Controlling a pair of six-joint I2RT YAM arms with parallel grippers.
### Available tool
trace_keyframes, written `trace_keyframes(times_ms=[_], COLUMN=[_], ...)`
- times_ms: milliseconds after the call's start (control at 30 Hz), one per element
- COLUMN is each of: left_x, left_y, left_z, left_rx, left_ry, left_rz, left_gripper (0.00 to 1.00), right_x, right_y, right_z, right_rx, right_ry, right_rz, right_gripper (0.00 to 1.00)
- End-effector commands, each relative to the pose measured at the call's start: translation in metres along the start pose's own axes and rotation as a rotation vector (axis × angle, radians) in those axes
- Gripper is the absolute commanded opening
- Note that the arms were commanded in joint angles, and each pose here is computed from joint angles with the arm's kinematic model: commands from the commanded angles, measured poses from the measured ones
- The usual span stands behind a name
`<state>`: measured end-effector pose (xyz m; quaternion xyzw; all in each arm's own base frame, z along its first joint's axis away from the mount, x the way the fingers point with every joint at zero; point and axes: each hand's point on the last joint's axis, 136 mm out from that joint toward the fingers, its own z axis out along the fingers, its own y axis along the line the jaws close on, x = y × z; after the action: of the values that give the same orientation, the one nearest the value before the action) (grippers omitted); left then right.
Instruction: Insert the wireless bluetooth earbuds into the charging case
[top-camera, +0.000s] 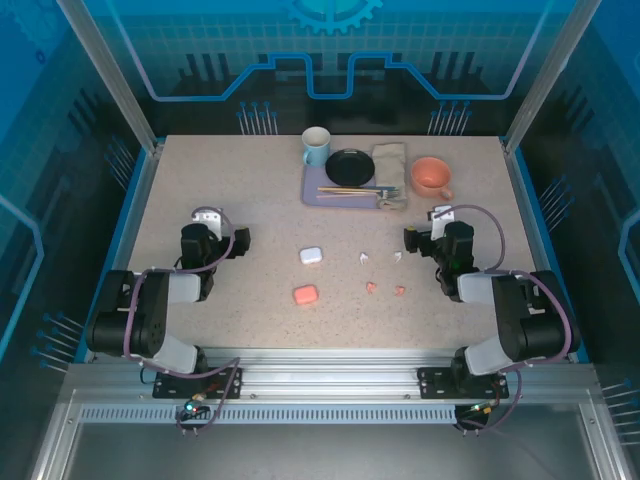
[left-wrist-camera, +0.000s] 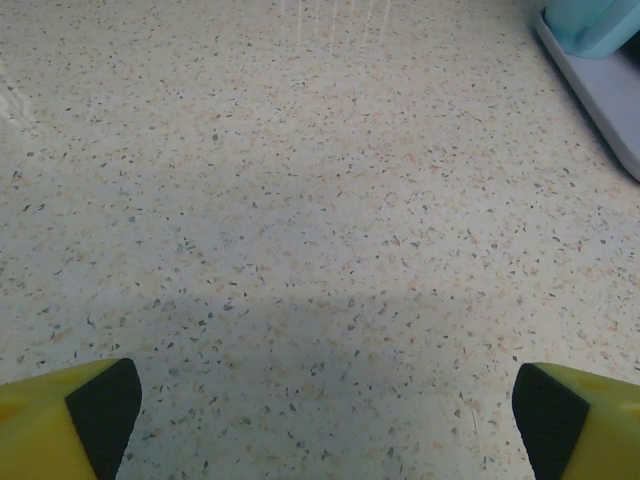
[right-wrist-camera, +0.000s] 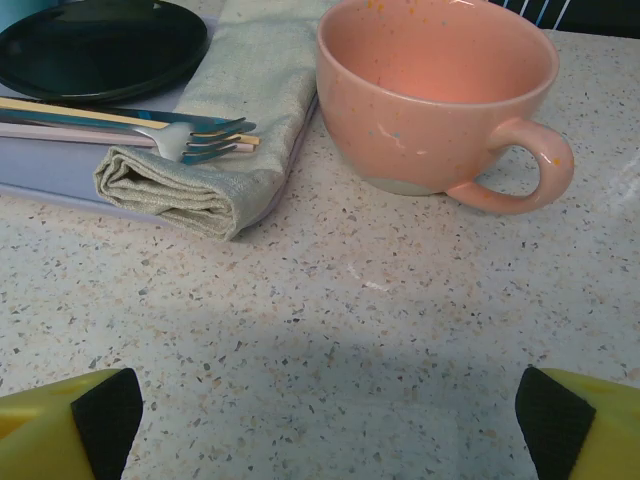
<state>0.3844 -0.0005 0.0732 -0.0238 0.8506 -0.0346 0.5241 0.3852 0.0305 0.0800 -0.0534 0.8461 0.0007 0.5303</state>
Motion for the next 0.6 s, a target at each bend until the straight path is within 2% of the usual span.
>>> trace_keyframes(times_ms=[0,567], left_x=[-0.0197,-0.0199], left_y=[-0.0091,-0.0092], left_z=[0.0036,0.0041], left_rx=[0.038,0.039], left_ry=[-0.057,-0.054], left_rz=[-0.019,-0.020], left_gripper=[0.99,0.99], right_x=[-0.0173,-0.0173], right_y=[-0.0067,-0.0071], right_z=[0.0040,0.0043], right_rx=[0.010,-0.008], right_ry=[-0.053,-0.051], right_rz=[-0.007,0.002], right_gripper=[1.00,1.00])
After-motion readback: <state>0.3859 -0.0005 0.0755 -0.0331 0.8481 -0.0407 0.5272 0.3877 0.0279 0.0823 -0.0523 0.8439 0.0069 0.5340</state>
